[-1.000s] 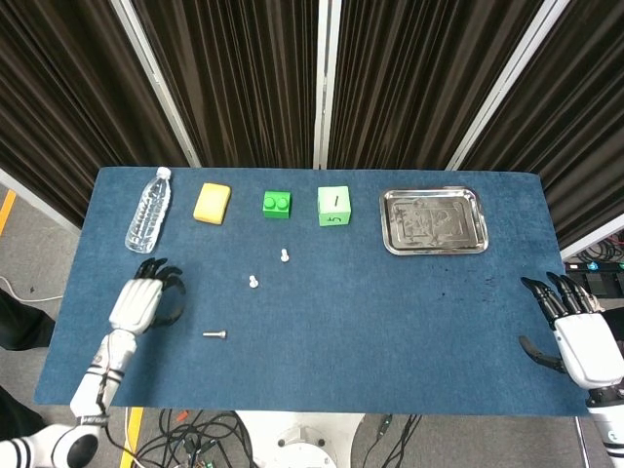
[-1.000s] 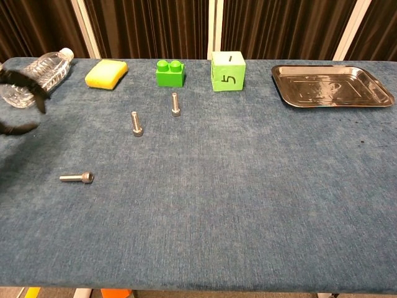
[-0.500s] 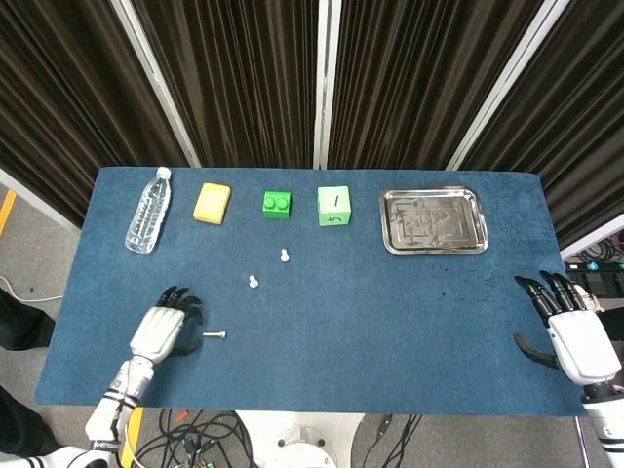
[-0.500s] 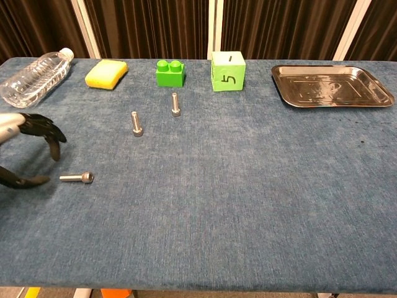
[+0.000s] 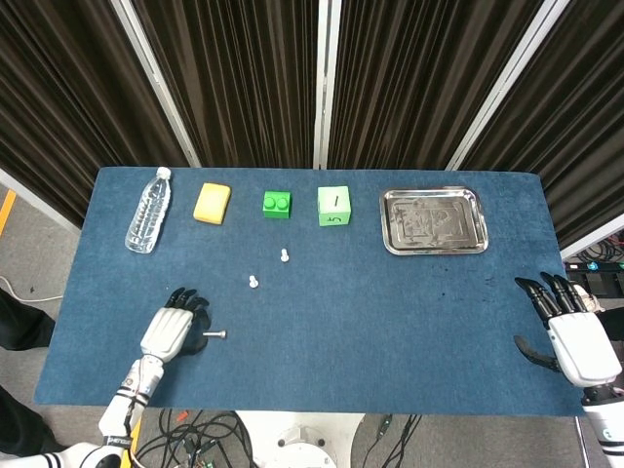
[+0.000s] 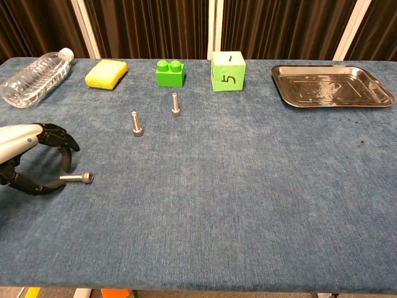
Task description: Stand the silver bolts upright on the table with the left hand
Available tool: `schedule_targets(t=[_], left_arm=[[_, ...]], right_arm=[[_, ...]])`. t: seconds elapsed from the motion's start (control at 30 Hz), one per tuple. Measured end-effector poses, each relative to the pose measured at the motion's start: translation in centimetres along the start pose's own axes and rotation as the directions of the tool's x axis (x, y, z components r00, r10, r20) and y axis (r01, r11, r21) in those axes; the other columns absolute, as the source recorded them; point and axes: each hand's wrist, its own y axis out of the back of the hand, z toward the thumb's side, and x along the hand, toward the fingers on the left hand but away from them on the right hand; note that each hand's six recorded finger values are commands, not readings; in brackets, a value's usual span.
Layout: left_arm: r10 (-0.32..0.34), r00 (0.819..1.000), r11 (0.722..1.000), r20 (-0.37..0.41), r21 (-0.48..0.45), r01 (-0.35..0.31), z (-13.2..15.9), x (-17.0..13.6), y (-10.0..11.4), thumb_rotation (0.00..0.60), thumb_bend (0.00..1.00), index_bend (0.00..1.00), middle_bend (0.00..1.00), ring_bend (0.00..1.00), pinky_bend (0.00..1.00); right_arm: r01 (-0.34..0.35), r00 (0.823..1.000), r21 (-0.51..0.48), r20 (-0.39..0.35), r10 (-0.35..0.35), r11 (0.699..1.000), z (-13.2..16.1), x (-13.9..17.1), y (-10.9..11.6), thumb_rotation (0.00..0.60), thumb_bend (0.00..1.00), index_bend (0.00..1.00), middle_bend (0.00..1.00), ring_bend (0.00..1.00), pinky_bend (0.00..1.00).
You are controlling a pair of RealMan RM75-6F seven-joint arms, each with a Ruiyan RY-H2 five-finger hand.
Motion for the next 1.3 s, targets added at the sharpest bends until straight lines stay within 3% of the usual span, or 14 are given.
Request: schedule_targets(t=[0.73,0.93,1.3], left_arm=[[-0.007,1.000,0.999,0.010,-0.051,0.007,0.4,0.1,-0.7,0.600,0.34,0.52,0.22,0.06,0.00],[-0.004,1.000,0.997,0.009,-0.072,0.005,0.6,0.4,-0.7,0.600,0.41,0.55,0.23,0.06,0.00],[0.027,1.000,0.998,0.013,-0.060,-0.026,0.1,0.5,1.2,0.600,0.43,0.55,0.23,0.06,0.00]], right_arm=[[0.002,1.000,0.003,0.006,-0.002,1.000,0.2,0.3,0.1,0.600,0.20,0.08,0.14,0.00,0.01],[0.004,1.000,0.001,0.008,-0.004,1.000,0.1,0.4,0.2,0.600,0.20,0.08,0.14,0.00,0.01],[0.009,1.000,0.002,0.007,-0.009,1.000,0.1,0.3,0.2,0.600,0.20,0.08,0.15,0.00,0.01]])
